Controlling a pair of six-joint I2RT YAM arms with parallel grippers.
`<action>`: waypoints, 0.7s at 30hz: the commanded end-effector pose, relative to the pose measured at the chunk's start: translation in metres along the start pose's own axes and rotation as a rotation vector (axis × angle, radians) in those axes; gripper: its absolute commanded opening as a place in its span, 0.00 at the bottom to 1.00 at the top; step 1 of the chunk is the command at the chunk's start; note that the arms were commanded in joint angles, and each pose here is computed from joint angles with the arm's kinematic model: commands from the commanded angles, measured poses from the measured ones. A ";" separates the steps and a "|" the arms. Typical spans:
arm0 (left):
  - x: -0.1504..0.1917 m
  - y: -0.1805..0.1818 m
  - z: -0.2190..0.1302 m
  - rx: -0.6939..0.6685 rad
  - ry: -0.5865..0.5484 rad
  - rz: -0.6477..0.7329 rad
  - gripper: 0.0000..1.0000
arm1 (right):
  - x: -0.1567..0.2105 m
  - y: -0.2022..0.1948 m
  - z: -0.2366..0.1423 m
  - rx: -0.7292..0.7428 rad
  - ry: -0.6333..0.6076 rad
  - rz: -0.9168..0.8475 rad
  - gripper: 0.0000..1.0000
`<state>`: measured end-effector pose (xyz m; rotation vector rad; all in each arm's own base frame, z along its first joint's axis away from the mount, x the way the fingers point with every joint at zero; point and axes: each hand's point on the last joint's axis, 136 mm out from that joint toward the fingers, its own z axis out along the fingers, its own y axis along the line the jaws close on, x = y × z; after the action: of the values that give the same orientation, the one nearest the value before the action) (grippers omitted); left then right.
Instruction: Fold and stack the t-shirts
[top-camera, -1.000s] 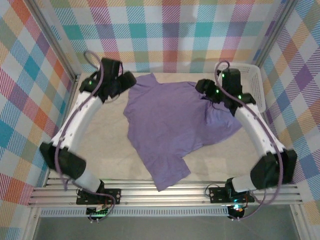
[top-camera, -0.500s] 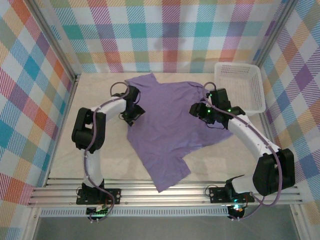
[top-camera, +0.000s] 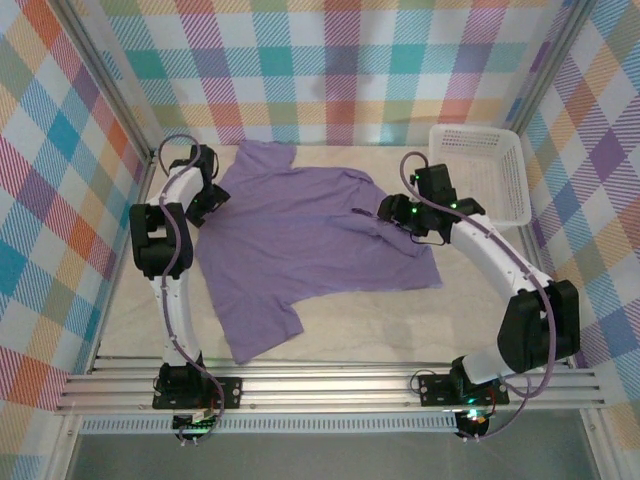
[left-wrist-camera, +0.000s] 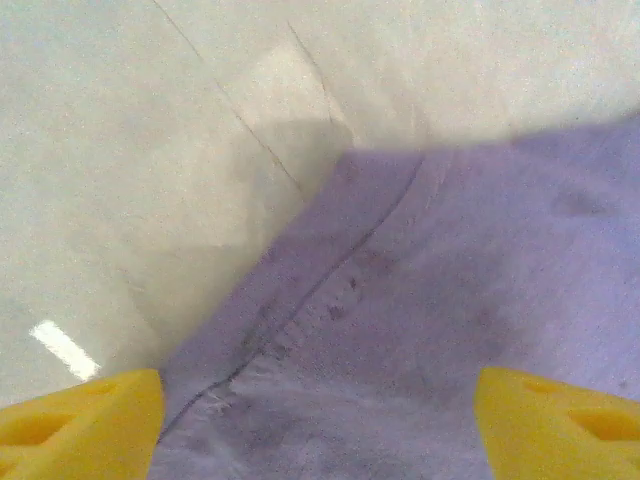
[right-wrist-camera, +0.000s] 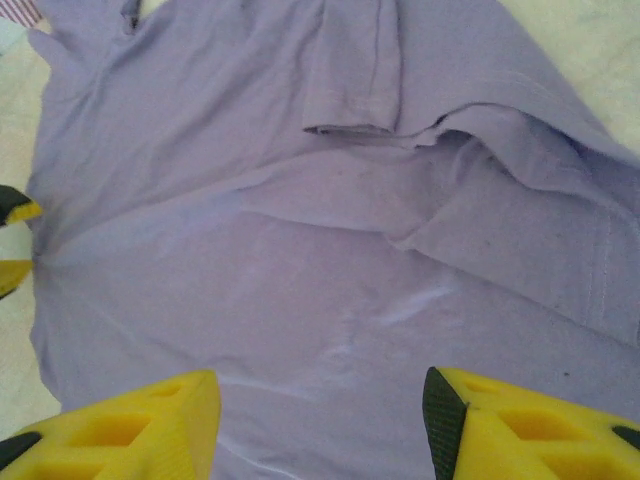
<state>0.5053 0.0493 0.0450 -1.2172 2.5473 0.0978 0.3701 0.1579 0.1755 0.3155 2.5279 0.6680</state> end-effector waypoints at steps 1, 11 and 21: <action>-0.030 0.005 -0.038 -0.067 -0.132 0.072 0.83 | 0.003 0.003 0.004 -0.002 0.042 0.014 0.57; 0.100 0.063 -0.107 0.020 0.053 0.139 0.81 | 0.053 -0.080 0.001 0.261 0.104 0.078 0.56; 0.211 0.149 -0.080 0.004 0.270 0.083 0.77 | 0.072 -0.125 -0.006 0.269 0.107 0.290 0.60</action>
<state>0.2343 -0.0218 0.0384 -1.1790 2.8860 0.0430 0.2944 0.0759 0.0834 0.7056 2.7281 0.4060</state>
